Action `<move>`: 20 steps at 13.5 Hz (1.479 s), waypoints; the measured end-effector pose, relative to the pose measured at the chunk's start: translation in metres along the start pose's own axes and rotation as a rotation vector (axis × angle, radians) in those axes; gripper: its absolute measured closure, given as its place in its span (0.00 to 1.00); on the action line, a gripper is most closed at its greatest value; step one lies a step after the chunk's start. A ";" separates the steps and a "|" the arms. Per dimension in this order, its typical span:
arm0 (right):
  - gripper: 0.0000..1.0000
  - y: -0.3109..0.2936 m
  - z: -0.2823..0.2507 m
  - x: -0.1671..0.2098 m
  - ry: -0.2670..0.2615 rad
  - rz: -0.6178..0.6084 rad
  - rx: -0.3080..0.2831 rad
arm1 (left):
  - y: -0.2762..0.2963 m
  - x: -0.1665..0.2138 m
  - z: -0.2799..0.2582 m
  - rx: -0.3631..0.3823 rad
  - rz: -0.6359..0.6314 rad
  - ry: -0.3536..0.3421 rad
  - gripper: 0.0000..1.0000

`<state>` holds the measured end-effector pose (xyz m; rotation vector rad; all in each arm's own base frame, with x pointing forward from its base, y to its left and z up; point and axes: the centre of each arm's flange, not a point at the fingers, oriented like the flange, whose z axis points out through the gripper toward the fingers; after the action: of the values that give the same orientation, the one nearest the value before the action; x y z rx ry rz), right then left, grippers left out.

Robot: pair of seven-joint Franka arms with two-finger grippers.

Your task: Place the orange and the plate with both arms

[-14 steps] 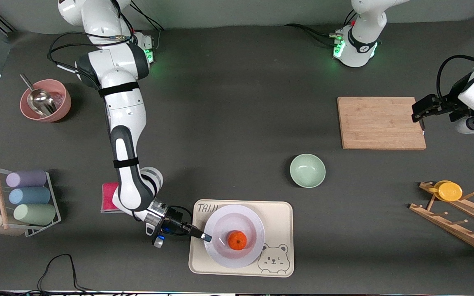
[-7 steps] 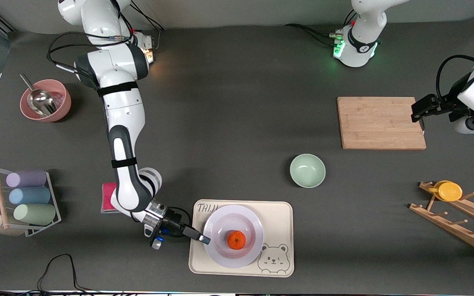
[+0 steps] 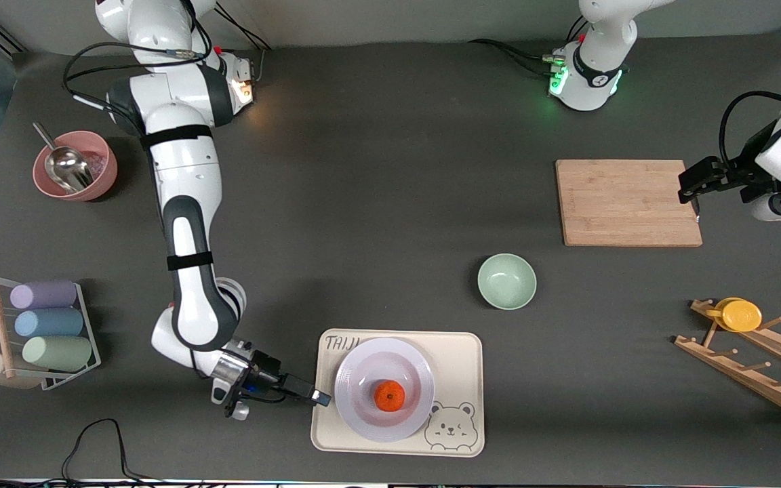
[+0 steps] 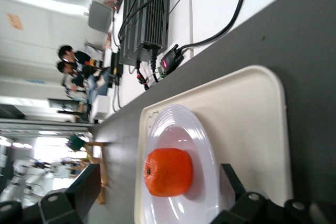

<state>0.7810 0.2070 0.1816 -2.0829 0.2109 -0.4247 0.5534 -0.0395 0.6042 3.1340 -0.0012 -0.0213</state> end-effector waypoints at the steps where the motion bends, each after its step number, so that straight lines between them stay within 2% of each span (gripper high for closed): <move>1: 0.00 -0.008 -0.012 0.005 -0.014 -0.030 -0.044 | 0.000 0.001 0.000 -0.002 0.000 0.005 0.00; 8: 0.00 -0.044 -0.107 0.008 -0.124 -0.172 -0.336 | 0.000 0.001 -0.002 -0.006 -0.001 0.012 0.00; 15: 0.00 -0.132 -0.216 -0.007 -0.282 -0.221 -0.711 | 0.000 0.001 -0.001 -0.007 -0.003 0.012 0.00; 18: 0.00 -0.175 -0.258 -0.024 -0.342 -0.228 -0.895 | -0.001 0.001 -0.001 -0.007 -0.003 0.012 0.00; 20: 0.00 -0.215 -0.274 -0.043 -0.368 -0.221 -0.950 | -0.001 0.001 -0.001 -0.007 -0.003 0.012 0.00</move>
<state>0.6327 0.1156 0.4863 -3.0873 -0.0643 -0.0386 0.5545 -0.0387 0.6055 3.1266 0.0042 -0.0027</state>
